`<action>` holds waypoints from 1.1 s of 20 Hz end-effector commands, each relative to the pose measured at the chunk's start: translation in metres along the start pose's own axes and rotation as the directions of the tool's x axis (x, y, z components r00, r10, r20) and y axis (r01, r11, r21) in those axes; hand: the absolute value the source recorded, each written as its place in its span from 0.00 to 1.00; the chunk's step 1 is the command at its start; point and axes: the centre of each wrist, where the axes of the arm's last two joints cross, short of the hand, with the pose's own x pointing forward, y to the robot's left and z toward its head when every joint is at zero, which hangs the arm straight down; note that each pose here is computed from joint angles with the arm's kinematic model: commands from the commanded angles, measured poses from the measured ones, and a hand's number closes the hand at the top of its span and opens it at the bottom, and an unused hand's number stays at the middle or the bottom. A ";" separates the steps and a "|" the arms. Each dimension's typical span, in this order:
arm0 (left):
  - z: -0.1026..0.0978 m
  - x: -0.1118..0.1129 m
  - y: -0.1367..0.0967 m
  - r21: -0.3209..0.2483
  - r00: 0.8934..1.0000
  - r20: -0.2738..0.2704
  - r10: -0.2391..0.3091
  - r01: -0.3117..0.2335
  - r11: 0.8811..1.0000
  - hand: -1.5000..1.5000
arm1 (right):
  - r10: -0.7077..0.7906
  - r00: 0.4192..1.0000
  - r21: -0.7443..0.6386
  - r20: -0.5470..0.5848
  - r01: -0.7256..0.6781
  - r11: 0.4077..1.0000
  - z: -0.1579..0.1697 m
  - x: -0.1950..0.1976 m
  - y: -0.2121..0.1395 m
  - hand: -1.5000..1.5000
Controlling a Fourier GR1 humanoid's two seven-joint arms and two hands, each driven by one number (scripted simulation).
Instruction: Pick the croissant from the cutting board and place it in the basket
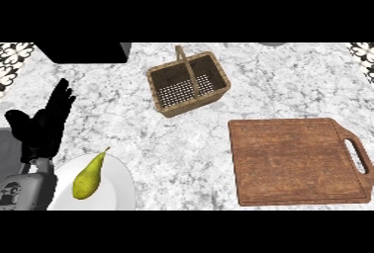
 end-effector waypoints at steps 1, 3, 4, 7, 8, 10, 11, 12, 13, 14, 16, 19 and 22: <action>0.011 -0.007 0.002 -0.001 1.000 -0.001 -0.009 0.009 1.000 0.50 | 0.069 0.982 -0.151 0.175 -0.042 0.988 0.018 0.071 -0.040 1.00; 0.003 0.003 -0.001 0.020 1.000 0.008 0.011 -0.012 1.000 0.50 | 0.070 0.983 -0.154 0.172 -0.043 0.987 0.013 0.072 -0.049 1.00; 0.003 -0.004 -0.006 0.011 1.000 0.011 -0.015 0.015 1.000 0.50 | 0.071 0.982 -0.175 0.174 -0.040 0.984 0.014 0.073 -0.047 1.00; 0.002 0.008 -0.007 0.008 1.000 0.004 0.003 -0.003 1.000 0.50 | 0.013 0.987 -0.240 0.160 0.026 0.970 0.012 0.071 -0.050 1.00; 0.008 -0.003 -0.002 0.002 1.000 0.005 0.008 -0.008 1.000 0.50 | -0.030 0.986 -0.253 0.163 0.071 0.965 0.016 0.072 -0.053 1.00; 0.008 -0.003 0.002 0.002 1.000 0.005 -0.007 0.007 1.000 0.50 | -0.036 0.986 -0.279 0.165 0.082 0.957 0.014 0.073 -0.051 1.00; 0.004 0.003 0.005 0.006 1.000 0.014 -0.009 0.009 1.000 0.50 | -0.026 0.986 -0.306 0.163 0.076 0.949 0.010 0.072 -0.052 1.00; 0.001 0.003 -0.002 0.013 1.000 0.011 0.005 -0.006 1.000 0.50 | -0.001 0.989 -0.314 0.150 0.049 0.948 0.005 0.071 -0.058 1.00; 0.005 -0.004 0.000 -0.003 1.000 0.006 -0.007 0.007 1.000 0.50 | 0.006 0.987 -0.336 0.159 0.048 0.941 0.004 0.071 -0.058 1.00; 0.004 0.002 -0.006 -0.016 1.000 0.017 0.002 -0.001 1.000 0.50 | 0.032 0.988 -0.361 0.154 0.026 0.932 -0.003 0.067 -0.066 1.00; 0.000 0.007 -0.002 -0.006 1.000 0.024 -0.018 0.019 1.000 0.50 | 0.051 0.991 -0.382 0.123 -0.001 0.924 -0.004 0.067 -0.066 1.00; -0.005 0.015 0.001 -0.009 1.000 0.025 -0.007 0.008 1.000 0.50 | 0.067 0.992 -0.412 0.106 -0.018 0.911 -0.011 0.066 -0.068 1.00; -0.002 0.006 0.006 -0.008 1.000 0.016 -0.006 0.007 1.000 0.50 | 0.159 0.985 -0.456 0.073 -0.109 0.883 -0.024 0.074 -0.089 1.00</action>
